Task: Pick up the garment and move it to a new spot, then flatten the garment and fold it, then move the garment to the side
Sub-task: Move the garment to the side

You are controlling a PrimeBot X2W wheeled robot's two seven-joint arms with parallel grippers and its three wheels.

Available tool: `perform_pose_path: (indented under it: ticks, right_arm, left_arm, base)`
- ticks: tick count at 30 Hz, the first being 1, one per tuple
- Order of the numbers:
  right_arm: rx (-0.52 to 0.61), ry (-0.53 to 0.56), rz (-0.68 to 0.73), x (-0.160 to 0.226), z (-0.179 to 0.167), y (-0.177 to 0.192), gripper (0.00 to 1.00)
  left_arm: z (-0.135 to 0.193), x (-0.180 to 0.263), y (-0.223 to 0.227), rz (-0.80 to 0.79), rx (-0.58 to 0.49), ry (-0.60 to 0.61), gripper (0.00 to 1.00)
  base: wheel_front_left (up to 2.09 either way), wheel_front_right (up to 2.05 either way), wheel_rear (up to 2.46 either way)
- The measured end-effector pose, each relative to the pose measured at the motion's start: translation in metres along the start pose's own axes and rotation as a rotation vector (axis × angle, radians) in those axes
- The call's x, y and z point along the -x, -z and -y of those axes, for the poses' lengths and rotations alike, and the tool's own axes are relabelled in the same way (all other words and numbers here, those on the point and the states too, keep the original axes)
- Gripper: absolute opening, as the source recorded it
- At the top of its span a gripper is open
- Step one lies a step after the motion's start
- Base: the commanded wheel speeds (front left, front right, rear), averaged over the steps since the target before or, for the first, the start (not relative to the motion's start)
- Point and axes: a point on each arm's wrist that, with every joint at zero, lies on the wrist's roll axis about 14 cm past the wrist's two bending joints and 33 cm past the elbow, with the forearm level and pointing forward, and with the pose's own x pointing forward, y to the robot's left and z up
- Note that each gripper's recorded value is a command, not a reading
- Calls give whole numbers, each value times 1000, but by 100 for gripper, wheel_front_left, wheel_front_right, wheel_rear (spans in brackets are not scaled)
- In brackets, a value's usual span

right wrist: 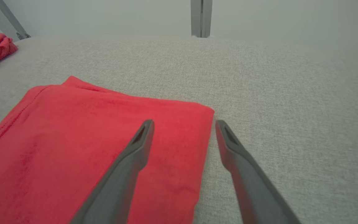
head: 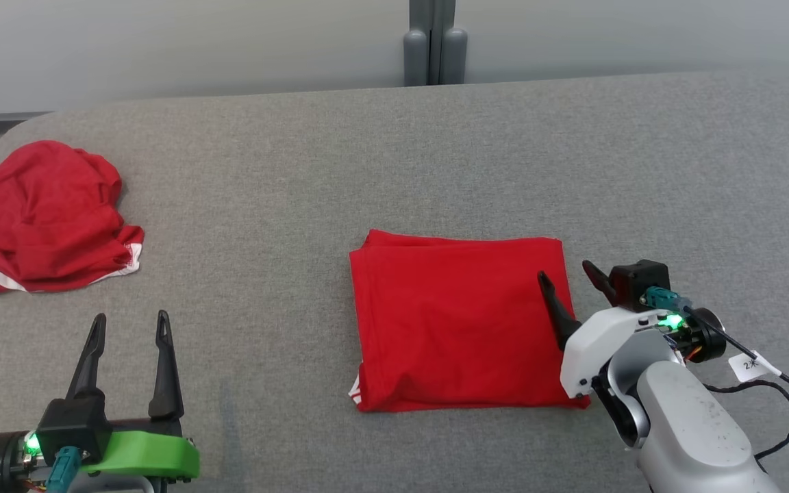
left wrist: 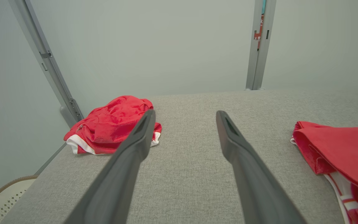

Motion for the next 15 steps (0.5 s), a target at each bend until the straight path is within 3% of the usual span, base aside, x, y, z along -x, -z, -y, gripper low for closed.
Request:
perform_pose_path:
  ticks: [15]
  right_arm:
    - [-146, 3, -196, -10, -7, 70, 100]
  left_arm:
    - [0, -17, 14, -33, 8, 0, 100]
  base:
    - [0, 0, 0]
